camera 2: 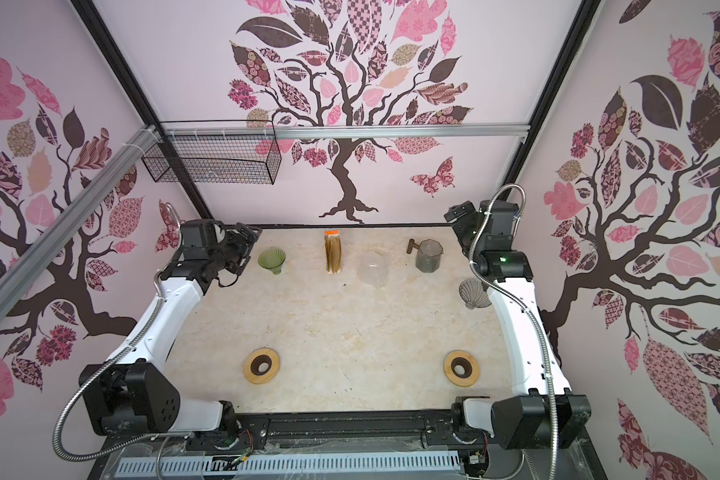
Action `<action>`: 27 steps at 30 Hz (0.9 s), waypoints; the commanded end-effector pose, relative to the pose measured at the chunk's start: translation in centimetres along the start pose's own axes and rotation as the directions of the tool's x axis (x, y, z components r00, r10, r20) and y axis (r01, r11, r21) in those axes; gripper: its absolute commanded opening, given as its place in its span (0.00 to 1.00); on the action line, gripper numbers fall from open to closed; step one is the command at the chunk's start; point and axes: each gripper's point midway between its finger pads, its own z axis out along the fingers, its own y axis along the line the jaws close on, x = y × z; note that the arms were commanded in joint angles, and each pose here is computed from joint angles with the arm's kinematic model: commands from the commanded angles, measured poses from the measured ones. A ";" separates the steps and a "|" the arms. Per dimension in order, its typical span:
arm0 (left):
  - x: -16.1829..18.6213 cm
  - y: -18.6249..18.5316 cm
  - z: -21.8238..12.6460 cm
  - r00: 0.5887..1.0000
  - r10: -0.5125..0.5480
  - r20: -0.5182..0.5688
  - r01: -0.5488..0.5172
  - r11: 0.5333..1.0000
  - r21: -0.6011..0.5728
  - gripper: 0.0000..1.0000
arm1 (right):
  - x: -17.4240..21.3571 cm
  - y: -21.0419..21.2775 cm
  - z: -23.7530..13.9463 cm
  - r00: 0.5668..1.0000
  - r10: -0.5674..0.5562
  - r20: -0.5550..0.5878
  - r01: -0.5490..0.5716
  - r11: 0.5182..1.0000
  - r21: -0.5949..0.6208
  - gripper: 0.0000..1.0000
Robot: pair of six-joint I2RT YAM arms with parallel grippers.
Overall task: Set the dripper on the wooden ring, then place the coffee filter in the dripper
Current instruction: 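Reach the right gripper to the grey glass pitcher and grasp its body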
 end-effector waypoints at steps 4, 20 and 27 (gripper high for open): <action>6.3 -1.0 -1.1 0.959 0.172 -0.226 -0.196 0.977 -0.088 0.98 | 2.4 -0.7 1.4 0.995 -0.050 -0.087 0.051 0.999 0.017 1.00; 17.6 2.6 -6.0 0.778 0.398 -0.486 -0.463 0.886 -0.014 0.98 | 5.8 -7.0 8.1 0.889 -0.338 -0.309 0.428 0.853 0.299 1.00; 19.4 0.4 -6.0 0.723 0.467 -0.509 -0.506 0.860 0.072 0.98 | 6.1 -9.2 14.2 0.814 -0.386 -0.434 0.555 0.738 0.384 1.00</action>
